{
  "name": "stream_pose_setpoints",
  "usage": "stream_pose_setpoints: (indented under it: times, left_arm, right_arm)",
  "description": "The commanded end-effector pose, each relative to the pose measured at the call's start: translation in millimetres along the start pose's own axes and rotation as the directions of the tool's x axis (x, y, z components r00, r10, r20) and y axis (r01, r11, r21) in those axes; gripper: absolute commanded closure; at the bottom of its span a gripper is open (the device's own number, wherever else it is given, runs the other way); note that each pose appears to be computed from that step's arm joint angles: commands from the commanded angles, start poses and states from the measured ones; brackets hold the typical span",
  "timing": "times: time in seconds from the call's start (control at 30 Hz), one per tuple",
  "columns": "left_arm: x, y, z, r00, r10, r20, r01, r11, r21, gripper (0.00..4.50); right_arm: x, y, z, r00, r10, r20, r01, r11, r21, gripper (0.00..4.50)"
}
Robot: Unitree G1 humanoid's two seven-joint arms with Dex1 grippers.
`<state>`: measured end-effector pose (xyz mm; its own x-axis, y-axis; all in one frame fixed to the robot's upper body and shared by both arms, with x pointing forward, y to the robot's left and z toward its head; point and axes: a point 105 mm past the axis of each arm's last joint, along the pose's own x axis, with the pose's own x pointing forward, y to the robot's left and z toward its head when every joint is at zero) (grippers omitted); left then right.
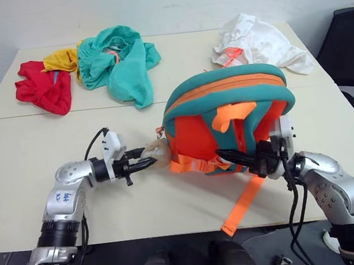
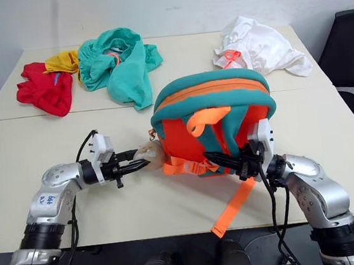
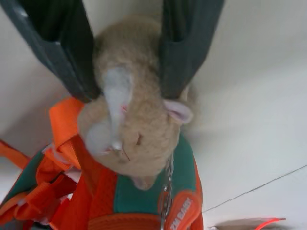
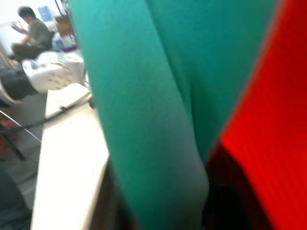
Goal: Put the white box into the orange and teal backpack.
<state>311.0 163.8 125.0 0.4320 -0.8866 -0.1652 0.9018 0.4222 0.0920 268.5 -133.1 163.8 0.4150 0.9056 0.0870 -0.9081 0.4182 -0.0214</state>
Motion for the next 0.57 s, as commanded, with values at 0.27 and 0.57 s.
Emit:
stream_pose_setpoints:
  times: [0.27,0.57]
  left_arm:
    - [-126,-13,2,0.961,0.204,-0.188,-0.168,0.967,0.191,0.09]
    - [-146,-33,-19,0.934,0.296,-0.199,-0.273,0.952,0.136,0.09]
  right_arm:
    - [-126,-17,7,0.938,-0.2,-0.282,0.146,0.968,-0.203,0.01]
    - [-146,-60,-4,0.896,-0.323,-0.304,0.194,0.902,-0.385,0.01]
